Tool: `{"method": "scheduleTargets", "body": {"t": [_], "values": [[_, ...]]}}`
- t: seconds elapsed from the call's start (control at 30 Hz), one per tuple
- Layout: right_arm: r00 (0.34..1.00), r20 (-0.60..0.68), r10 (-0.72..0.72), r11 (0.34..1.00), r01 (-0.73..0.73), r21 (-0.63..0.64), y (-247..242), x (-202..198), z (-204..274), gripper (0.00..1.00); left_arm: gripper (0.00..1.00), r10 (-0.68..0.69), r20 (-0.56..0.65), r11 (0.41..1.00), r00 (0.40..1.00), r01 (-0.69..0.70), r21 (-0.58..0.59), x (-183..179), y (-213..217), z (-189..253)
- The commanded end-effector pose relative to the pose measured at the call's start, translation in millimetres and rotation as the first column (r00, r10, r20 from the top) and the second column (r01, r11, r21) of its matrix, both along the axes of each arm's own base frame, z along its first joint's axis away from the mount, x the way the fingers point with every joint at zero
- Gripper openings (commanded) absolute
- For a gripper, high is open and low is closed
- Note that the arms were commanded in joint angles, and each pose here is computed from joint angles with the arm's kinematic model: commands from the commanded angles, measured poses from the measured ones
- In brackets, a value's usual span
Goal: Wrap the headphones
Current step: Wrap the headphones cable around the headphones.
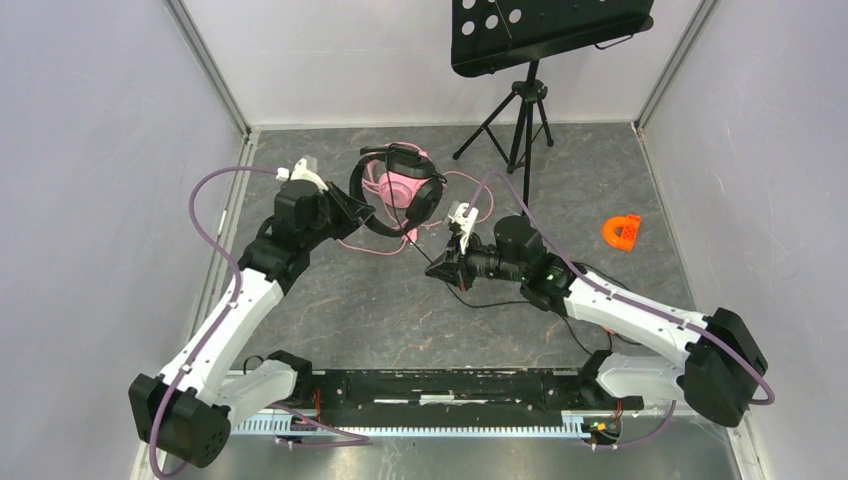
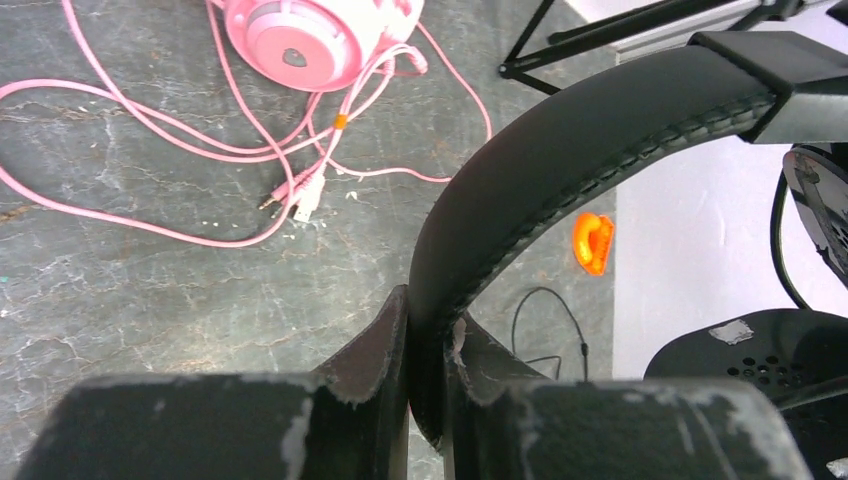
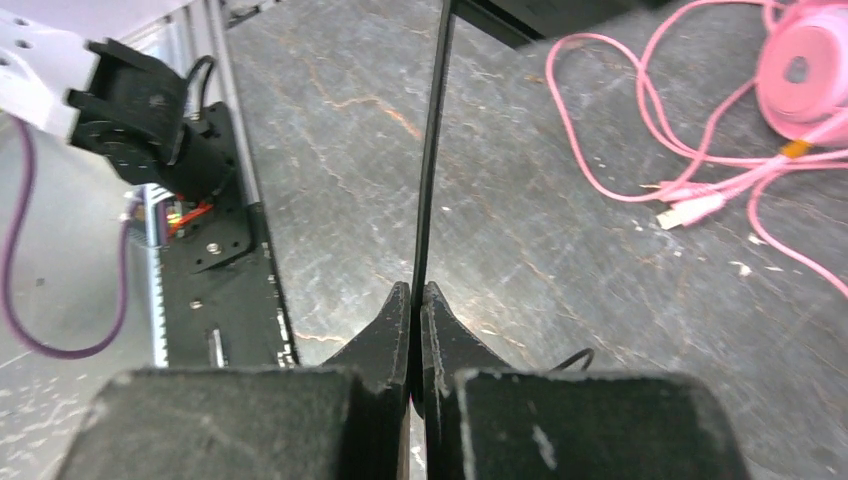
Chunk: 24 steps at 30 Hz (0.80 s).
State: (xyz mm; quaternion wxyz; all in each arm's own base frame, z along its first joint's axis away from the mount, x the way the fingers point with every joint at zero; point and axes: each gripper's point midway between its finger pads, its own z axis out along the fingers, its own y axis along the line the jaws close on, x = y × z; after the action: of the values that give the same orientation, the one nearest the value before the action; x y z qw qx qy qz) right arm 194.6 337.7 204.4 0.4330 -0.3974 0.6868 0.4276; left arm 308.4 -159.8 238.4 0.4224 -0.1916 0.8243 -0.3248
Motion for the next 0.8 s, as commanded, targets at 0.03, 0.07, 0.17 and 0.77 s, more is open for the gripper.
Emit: {"method": "scheduleTargets", "body": {"t": [0.03, 0.07, 0.17, 0.77], "values": [[0.981, 0.153, -0.117, 0.992, 0.122, -0.022, -17.8, 21.9, 2.2, 0.0, 0.02, -0.021, 0.156, 0.988, 0.988, 0.044, -0.147, -7.4, -9.0, 63.0], [0.976, 0.176, -0.126, 0.991, 0.133, -0.027, -20.5, 23.9, 0.0, 0.0, 0.02, -0.043, 0.171, 0.985, 0.984, 0.07, -0.156, -11.1, -11.9, 67.1], [0.958, 0.238, -0.162, 0.984, 0.175, -0.038, -28.5, 31.6, -1.9, 0.0, 0.02, -0.08, 0.176, 0.978, 0.981, 0.111, -0.174, -17.6, -16.3, 70.2], [0.84, 0.451, -0.301, 0.953, 0.279, 0.115, -66.2, 35.2, 31.8, 0.0, 0.02, -0.221, 0.237, 0.938, 0.946, 0.273, -0.213, -36.4, -30.3, 79.0]]}}
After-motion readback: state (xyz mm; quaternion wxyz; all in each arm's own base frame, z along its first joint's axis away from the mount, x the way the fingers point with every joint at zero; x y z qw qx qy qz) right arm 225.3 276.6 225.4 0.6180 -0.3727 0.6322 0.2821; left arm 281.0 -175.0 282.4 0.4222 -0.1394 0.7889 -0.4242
